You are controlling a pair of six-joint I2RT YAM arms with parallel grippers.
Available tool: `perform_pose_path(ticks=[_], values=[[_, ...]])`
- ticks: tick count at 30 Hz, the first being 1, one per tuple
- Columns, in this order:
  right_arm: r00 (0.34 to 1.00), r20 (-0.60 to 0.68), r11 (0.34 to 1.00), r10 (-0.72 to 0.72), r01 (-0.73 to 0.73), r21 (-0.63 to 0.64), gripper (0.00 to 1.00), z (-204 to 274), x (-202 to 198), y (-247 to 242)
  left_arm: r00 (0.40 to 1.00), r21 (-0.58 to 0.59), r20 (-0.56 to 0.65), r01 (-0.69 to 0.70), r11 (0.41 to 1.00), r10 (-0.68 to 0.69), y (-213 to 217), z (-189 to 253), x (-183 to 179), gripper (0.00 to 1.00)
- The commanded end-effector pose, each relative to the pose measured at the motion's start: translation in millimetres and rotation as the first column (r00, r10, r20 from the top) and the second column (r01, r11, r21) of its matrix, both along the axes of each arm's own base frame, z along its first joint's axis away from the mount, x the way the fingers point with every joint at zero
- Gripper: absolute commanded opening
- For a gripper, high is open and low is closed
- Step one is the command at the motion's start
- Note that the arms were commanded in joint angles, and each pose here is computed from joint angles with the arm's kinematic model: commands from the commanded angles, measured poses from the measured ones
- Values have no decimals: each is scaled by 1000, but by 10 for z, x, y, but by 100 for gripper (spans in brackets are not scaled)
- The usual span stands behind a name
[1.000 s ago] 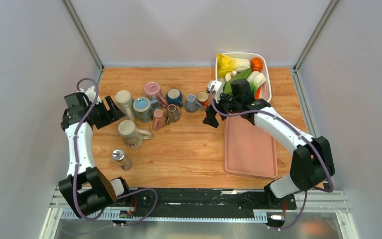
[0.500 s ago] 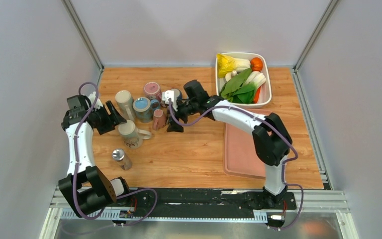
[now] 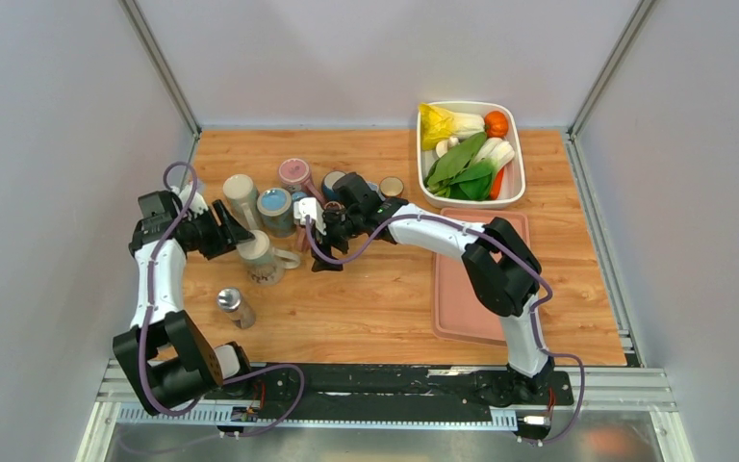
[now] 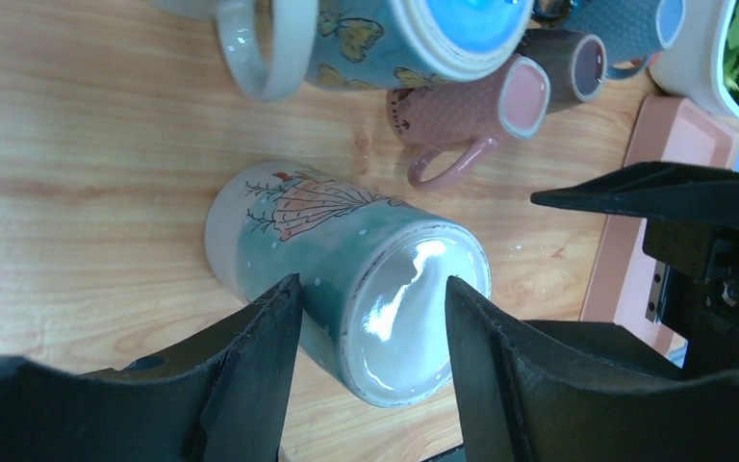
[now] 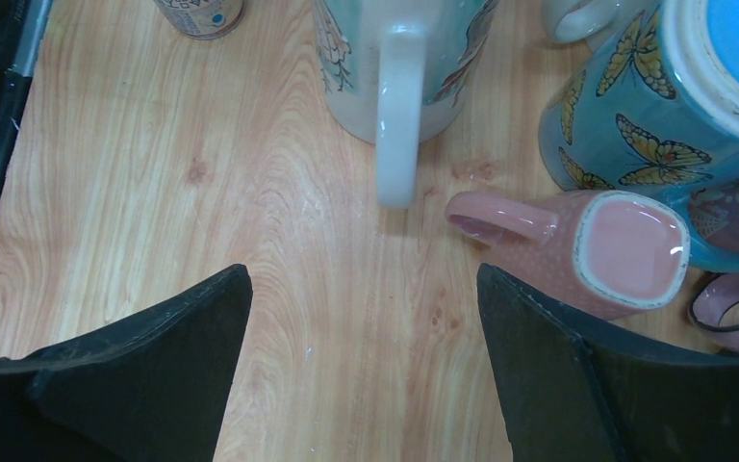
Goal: Turn the mug right side up
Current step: Move the cup to the center of the board, then turn over the cup at the center of the board.
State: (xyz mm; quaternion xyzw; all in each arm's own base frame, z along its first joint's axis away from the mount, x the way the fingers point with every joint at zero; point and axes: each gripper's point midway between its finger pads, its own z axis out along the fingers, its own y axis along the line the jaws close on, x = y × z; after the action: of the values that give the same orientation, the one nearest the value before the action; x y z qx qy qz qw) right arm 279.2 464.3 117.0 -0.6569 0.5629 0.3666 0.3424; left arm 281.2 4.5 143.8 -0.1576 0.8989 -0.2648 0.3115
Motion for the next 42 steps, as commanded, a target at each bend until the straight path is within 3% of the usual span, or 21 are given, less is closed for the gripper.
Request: perform_pose_path(ticks=[1,7,18,24,29,42], values=[[995,96,998,9,-14,59,90,257,100,82,989,-40,90,122,992,-118,-212,62,81,63],[995,100,999,-3,-2,45,89,194,114,69,975,-35,95,204,978,-200,-441,41,73,59],[995,39,996,-93,93,-3,83,-62,-39,110,980,-66,79,185,980,-180,-575,39,-65,56],[980,7,979,-201,201,-14,78,-195,64,111,988,-12,87,130,991,-129,-481,199,-41,66],[982,12,981,-190,190,-29,72,-337,83,159,990,66,126,62,996,-70,-349,382,-6,72],[995,-30,995,-90,89,-48,54,-566,-121,256,976,149,216,-57,987,24,-79,711,54,71]])
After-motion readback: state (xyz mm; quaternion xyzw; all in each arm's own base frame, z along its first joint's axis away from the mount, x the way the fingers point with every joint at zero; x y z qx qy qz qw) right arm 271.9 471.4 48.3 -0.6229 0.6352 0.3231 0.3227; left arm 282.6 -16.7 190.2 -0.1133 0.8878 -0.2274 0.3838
